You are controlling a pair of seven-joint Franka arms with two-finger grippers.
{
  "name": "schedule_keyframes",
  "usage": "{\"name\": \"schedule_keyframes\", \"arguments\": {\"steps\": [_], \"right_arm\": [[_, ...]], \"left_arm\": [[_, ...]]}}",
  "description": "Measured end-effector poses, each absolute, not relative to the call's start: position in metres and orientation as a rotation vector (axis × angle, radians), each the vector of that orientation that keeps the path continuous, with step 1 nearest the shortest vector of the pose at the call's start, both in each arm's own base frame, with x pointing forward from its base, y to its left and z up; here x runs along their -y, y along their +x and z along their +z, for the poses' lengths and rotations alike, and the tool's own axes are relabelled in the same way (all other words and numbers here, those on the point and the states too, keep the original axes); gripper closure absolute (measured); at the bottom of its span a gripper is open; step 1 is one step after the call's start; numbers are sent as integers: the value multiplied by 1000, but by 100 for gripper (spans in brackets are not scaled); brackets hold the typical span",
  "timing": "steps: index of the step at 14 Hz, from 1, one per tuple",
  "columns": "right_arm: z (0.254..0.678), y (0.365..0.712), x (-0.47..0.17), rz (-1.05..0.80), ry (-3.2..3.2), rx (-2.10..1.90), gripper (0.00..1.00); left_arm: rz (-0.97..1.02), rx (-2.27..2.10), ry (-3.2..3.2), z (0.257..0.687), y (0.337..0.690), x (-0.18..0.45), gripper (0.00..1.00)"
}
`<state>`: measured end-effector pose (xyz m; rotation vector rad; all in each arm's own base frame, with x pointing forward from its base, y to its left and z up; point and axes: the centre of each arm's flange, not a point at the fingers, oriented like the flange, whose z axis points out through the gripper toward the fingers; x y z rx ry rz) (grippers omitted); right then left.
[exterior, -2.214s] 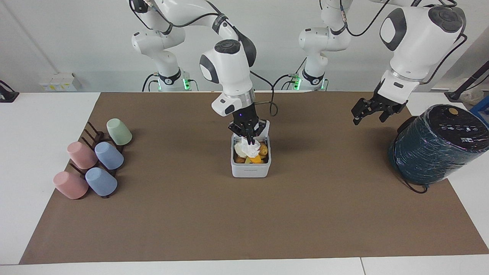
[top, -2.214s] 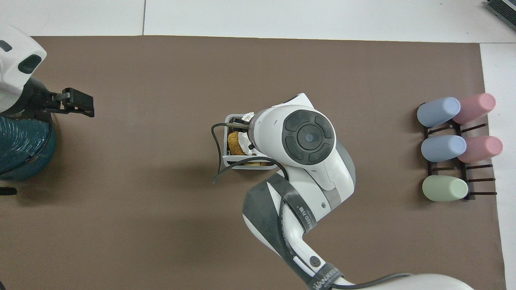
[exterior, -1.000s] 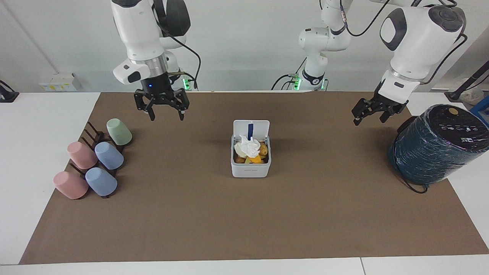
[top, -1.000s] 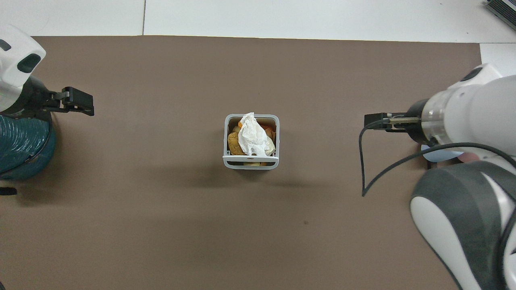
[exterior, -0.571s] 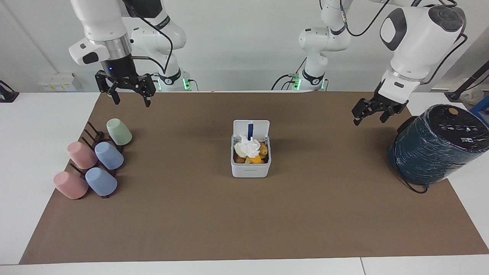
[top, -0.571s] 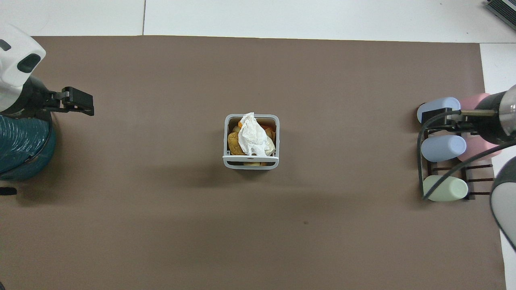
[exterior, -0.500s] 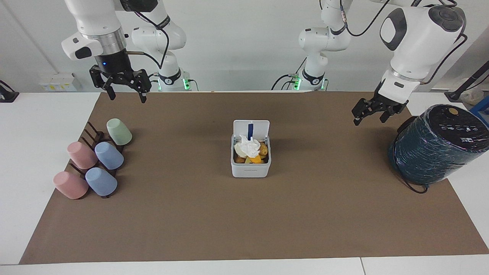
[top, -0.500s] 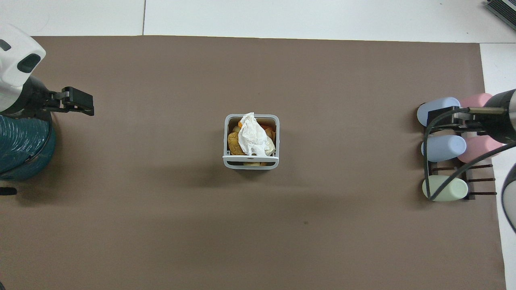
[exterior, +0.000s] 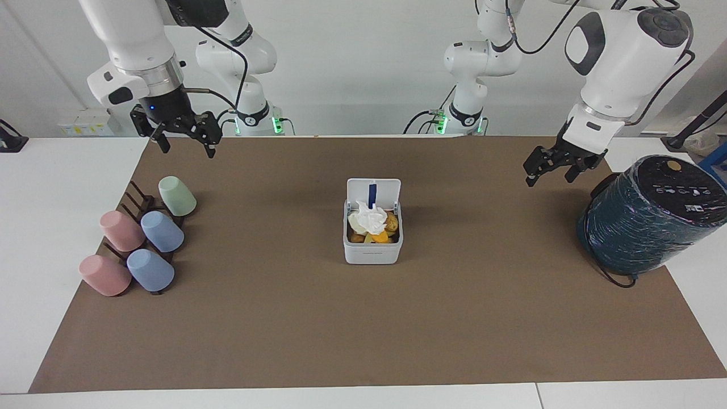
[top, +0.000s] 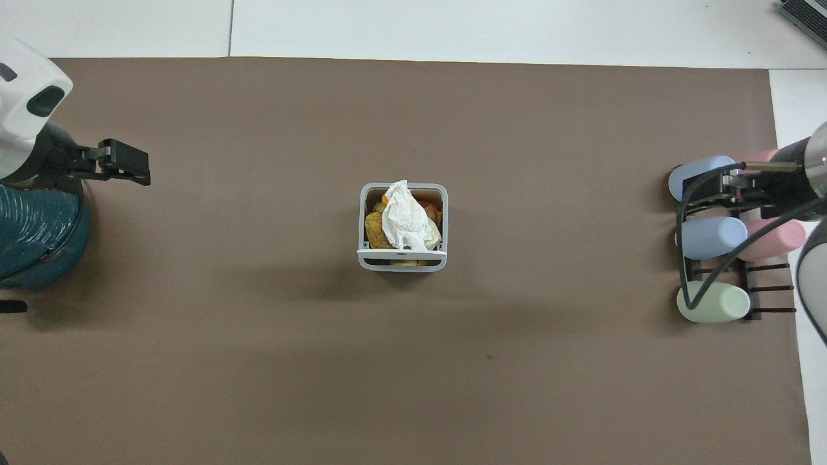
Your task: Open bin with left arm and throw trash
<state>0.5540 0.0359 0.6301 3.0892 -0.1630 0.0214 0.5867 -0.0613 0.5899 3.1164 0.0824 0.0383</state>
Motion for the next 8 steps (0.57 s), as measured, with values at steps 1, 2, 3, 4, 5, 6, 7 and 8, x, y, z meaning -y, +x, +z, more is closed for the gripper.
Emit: {"name": "schedule_keyframes", "arguments": {"steps": [1, 2, 3, 4, 5, 6, 7, 8], "right_arm": [[627, 555, -32, 15, 3090, 147, 0], [625, 555, -29, 6, 3089, 138, 0], [622, 554, -27, -2, 3089, 133, 0], [621, 554, -27, -6, 3089, 120, 0], [622, 554, -28, -5, 3090, 103, 0], [623, 553, -28, -2, 3090, 87, 0], [624, 552, -28, 1, 3091, 76, 0], [625, 552, -28, 3, 3091, 73, 0]], "left_arm": [[39, -83, 3116, 590, 587, 61, 0], [39, -82, 3116, 590, 587, 61, 0], [39, -82, 3116, 590, 587, 61, 0], [39, -79, 3116, 590, 586, 62, 0], [39, -76, 3116, 590, 586, 63, 0], [38, -75, 3116, 590, 586, 64, 0], [37, -75, 3116, 590, 586, 64, 0], [36, -76, 3116, 590, 586, 63, 0]]}}
